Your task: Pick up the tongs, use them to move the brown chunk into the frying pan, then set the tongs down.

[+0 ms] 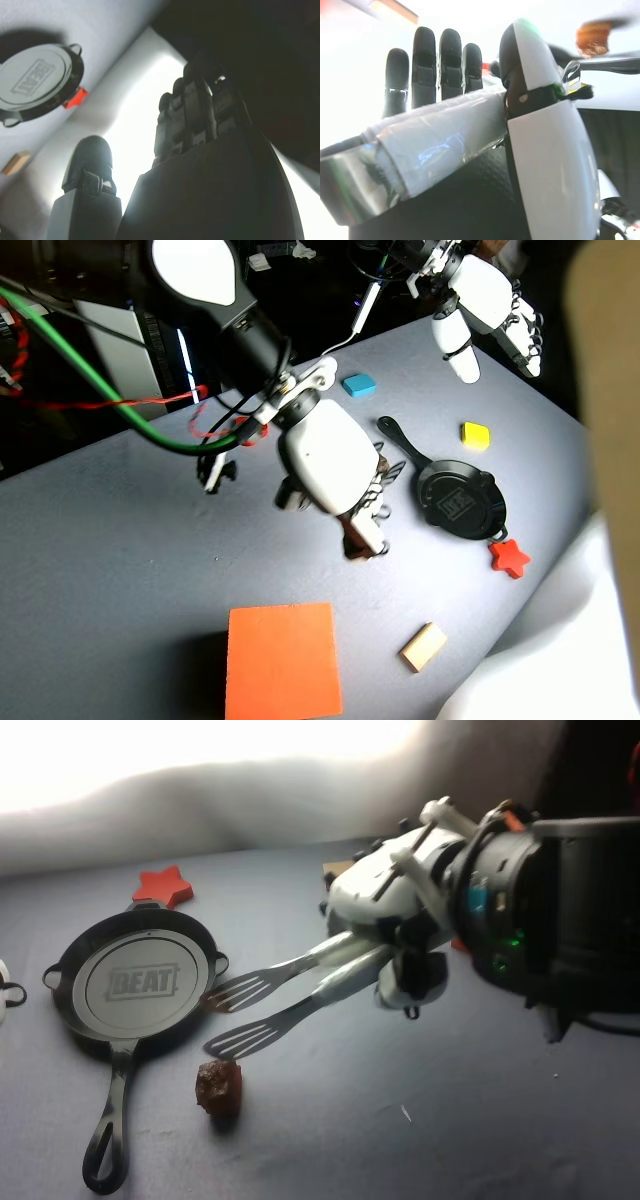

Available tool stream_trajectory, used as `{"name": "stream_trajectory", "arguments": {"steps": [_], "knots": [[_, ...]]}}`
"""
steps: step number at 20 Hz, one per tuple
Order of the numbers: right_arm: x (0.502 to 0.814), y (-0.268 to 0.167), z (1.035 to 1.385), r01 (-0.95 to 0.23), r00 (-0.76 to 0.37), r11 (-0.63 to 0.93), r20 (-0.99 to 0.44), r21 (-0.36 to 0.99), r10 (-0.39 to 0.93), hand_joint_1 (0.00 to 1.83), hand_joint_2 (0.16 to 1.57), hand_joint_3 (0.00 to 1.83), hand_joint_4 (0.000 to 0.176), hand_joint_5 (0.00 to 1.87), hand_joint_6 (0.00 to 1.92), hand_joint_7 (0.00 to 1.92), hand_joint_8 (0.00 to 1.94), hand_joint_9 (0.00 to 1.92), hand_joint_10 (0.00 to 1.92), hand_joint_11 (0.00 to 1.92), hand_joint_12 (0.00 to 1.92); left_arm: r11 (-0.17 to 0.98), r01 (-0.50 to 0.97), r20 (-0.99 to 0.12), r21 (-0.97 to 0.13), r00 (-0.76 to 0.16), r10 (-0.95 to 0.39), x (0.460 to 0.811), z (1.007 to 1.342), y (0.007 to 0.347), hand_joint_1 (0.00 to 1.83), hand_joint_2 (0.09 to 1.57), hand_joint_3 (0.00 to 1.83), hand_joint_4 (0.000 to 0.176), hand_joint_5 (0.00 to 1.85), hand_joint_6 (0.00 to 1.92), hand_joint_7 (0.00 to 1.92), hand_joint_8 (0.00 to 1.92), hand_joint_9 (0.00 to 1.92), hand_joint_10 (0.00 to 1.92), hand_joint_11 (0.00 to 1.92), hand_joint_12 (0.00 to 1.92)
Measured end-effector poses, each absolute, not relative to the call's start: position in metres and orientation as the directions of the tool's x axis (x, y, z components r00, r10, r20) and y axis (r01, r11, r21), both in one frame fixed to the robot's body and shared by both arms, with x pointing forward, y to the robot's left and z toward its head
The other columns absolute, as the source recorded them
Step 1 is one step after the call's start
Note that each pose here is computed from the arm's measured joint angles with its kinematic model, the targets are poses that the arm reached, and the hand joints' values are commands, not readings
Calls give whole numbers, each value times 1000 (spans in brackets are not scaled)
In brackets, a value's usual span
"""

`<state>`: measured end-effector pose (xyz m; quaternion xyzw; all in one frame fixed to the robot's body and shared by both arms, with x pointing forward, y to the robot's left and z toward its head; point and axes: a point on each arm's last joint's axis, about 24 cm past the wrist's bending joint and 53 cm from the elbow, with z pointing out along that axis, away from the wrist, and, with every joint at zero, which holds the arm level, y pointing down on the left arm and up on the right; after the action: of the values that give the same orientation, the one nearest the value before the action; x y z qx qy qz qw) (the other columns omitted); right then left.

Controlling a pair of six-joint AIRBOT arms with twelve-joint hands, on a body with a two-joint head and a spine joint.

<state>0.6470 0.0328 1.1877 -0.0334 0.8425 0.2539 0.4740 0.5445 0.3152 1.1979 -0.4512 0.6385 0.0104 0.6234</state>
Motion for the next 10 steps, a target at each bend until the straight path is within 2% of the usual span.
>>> {"name": "stream_trajectory", "arguments": {"steps": [4, 5, 7, 9, 10], "knots": [[638, 49, 1177, -331, -555, 865, -819, 377, 145, 1069, 1246, 0, 0, 540, 244, 702, 0, 626, 65, 31, 1384, 593, -588, -805, -550, 183, -565, 545, 1197, 314, 127, 1380, 3, 4, 143, 0, 185, 0, 222, 1, 0, 748], [636, 52, 1174, -337, -555, 864, -820, 373, 138, 1069, 1246, 0, 0, 537, 241, 697, 0, 621, 62, 27, 1385, 592, -589, -804, -550, 183, -566, 545, 1197, 314, 194, 1365, 0, 2, 148, 3, 200, 5, 233, 5, 0, 771], [635, 57, 1173, -351, -542, 862, -830, 366, 132, 1052, 1255, 2, 0, 523, 236, 692, 4, 624, 63, 26, 1395, 594, -587, -804, -550, 180, -567, 544, 1197, 313, 129, 1364, 0, 5, 169, 6, 217, 6, 241, 4, 0, 809], [635, 61, 1176, -374, -516, 860, -848, 347, 117, 1067, 1244, 0, 0, 543, 244, 699, 6, 633, 66, 43, 1398, 594, -587, -803, -550, 176, -569, 544, 1196, 312, 199, 1360, 0, 4, 155, 7, 210, 6, 241, 7, 0, 814], [635, 62, 1176, -378, -516, 857, -848, 349, 118, 1061, 1250, 0, 0, 537, 241, 688, 1, 623, 61, 37, 1393, 595, -586, -803, -551, 177, -569, 544, 1197, 312, 142, 1367, 1, 5, 163, 8, 210, 4, 247, 8, 0, 822]]}}
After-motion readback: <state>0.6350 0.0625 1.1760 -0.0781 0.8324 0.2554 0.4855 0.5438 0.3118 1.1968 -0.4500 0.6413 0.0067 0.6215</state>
